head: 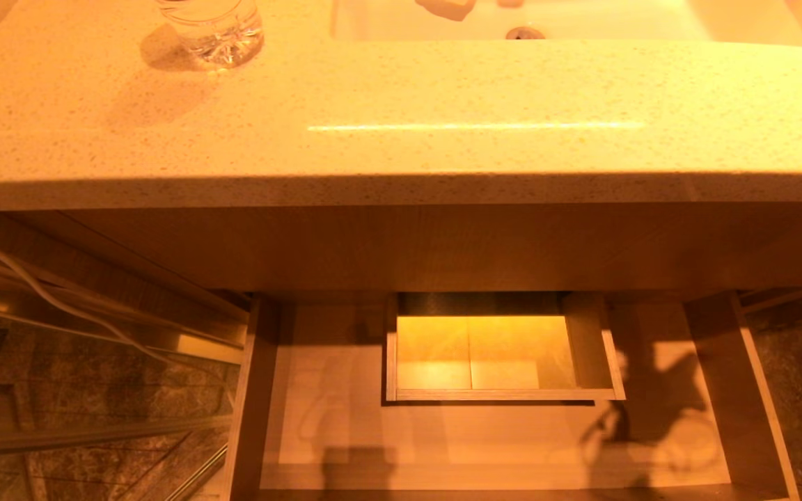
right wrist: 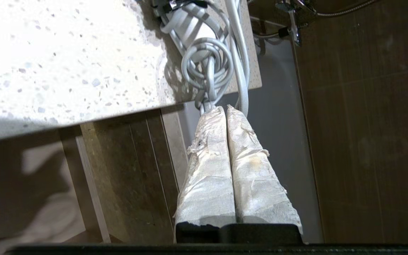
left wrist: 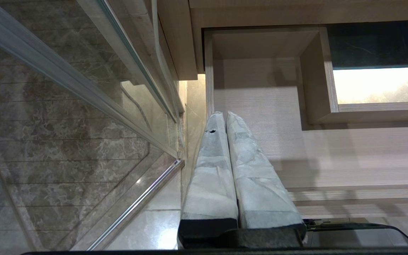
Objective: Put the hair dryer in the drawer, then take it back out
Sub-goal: Pick up the hairdryer
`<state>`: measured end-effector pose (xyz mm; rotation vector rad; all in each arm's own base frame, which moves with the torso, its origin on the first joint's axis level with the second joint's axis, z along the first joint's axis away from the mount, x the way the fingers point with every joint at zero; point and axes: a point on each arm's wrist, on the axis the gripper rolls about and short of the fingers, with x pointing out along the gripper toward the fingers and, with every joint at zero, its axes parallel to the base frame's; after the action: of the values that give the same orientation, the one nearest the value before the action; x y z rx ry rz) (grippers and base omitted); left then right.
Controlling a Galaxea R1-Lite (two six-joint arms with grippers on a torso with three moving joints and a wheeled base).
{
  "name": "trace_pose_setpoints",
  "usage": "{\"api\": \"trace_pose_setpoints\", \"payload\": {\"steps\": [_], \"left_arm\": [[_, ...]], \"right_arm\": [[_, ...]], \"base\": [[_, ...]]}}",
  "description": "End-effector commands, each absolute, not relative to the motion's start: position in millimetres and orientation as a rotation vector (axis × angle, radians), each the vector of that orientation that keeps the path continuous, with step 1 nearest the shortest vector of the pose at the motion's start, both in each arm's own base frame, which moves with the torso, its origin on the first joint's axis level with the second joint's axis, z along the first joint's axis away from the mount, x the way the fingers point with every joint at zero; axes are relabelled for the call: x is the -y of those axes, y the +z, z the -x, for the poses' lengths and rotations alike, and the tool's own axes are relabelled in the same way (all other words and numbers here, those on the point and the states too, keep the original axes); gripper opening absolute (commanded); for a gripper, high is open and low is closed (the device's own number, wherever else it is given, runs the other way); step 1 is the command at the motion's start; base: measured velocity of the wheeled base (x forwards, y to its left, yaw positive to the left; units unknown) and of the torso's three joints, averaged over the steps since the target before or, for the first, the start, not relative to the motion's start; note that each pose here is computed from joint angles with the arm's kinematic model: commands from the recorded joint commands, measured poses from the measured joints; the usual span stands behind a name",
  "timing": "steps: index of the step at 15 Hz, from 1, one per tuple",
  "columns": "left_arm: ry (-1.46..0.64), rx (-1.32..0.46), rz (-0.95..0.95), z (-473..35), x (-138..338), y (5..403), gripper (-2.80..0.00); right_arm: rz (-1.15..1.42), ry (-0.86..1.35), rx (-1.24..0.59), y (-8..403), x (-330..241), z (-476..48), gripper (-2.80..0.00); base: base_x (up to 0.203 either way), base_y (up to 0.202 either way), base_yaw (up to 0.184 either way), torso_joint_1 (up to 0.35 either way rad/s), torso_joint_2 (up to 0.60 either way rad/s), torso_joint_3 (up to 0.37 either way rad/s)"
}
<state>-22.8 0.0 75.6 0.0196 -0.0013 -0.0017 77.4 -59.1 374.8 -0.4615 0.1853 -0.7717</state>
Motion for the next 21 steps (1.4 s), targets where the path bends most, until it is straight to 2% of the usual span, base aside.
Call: {"api": "trace_pose_setpoints", "payload": {"steps": [1,2,13,21], "left_arm": [[-0.002,0.000,-0.019,23,0,75,-2.80],[-0.002,0.000,-0.019,23,0,75,-2.80],[-0.002,0.000,-0.020,23,0,75,-2.80],[-0.002,0.000,-0.020,23,0,75,-2.80]], "right_arm": [[0.465,-0.755,-0.196,376,64,-85,-0.96],[0.472,-0.735,-0.185,377,63,-84,0.00],[0.465,-0.742,-0.152,383,64,-86,0.00],[0.319,-0.705,-0.057,404,77,-107,0.00]], "base": [[0.000,0.000,0.000,0.000,0.00,0.000],[0.000,0.000,0.000,0.000,0.00,0.000],[0.000,0.000,0.000,0.000,0.00,0.000],[0.000,0.000,0.000,0.000,0.00,0.000]]}}
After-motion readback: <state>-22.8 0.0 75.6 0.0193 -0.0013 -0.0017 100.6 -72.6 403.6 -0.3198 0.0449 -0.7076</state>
